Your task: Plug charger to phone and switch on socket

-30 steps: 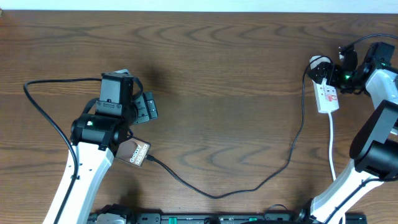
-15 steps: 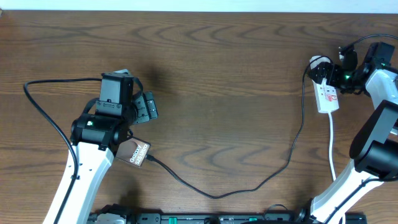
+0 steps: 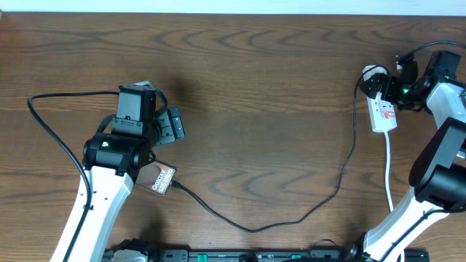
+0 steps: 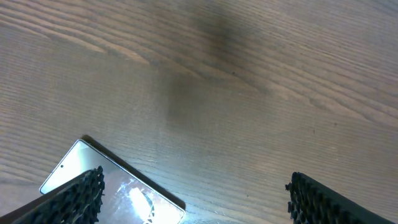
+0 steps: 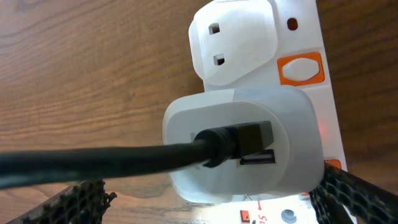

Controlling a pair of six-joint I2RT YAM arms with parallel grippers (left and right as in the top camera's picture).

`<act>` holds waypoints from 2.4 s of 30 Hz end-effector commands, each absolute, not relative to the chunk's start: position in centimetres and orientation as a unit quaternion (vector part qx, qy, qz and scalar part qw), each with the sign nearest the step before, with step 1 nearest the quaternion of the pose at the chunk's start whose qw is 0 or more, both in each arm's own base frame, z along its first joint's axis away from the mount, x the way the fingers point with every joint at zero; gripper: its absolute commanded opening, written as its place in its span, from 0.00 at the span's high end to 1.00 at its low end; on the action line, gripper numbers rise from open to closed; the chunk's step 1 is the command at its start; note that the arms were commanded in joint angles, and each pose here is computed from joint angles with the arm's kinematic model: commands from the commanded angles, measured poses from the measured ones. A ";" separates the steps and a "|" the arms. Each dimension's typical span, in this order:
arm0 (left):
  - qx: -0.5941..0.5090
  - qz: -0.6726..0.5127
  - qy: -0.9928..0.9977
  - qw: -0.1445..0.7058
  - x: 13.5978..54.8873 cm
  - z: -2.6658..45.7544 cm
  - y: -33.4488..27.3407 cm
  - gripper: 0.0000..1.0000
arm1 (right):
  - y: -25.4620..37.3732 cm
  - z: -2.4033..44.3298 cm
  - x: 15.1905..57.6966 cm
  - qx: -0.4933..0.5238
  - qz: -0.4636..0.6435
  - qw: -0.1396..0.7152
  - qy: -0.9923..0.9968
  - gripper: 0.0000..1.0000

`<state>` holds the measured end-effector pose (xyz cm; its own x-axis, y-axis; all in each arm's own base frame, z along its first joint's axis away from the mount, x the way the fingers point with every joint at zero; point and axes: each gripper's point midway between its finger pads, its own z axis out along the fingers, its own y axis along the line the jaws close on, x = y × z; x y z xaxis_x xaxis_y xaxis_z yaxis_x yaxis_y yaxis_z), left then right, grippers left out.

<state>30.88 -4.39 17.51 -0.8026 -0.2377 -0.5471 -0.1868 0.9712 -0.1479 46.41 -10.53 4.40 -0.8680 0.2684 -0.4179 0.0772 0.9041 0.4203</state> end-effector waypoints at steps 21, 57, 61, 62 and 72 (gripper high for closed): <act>-0.105 -0.034 0.946 0.304 31.3 18.2 -4.2 0.07 | -11.4 9.2 43.9 0.173 0.134 0.241 0.946 0.05; -0.105 -0.034 0.946 0.304 31.3 18.2 -4.2 0.07 | -15.3 17.6 38.7 0.294 -0.011 0.275 0.915 0.01; -0.105 -0.034 0.946 0.304 31.3 18.2 -4.2 0.07 | -15.3 17.6 38.7 0.294 -0.011 0.275 0.915 0.01; -0.105 -0.034 0.946 0.304 31.3 18.2 -4.2 0.07 | -15.3 17.6 38.7 0.294 -0.011 0.275 0.915 0.01; -0.107 -0.014 0.952 0.286 29.9 16.7 -3.4 0.07 | -15.3 17.6 38.7 0.294 -0.011 0.275 0.915 0.01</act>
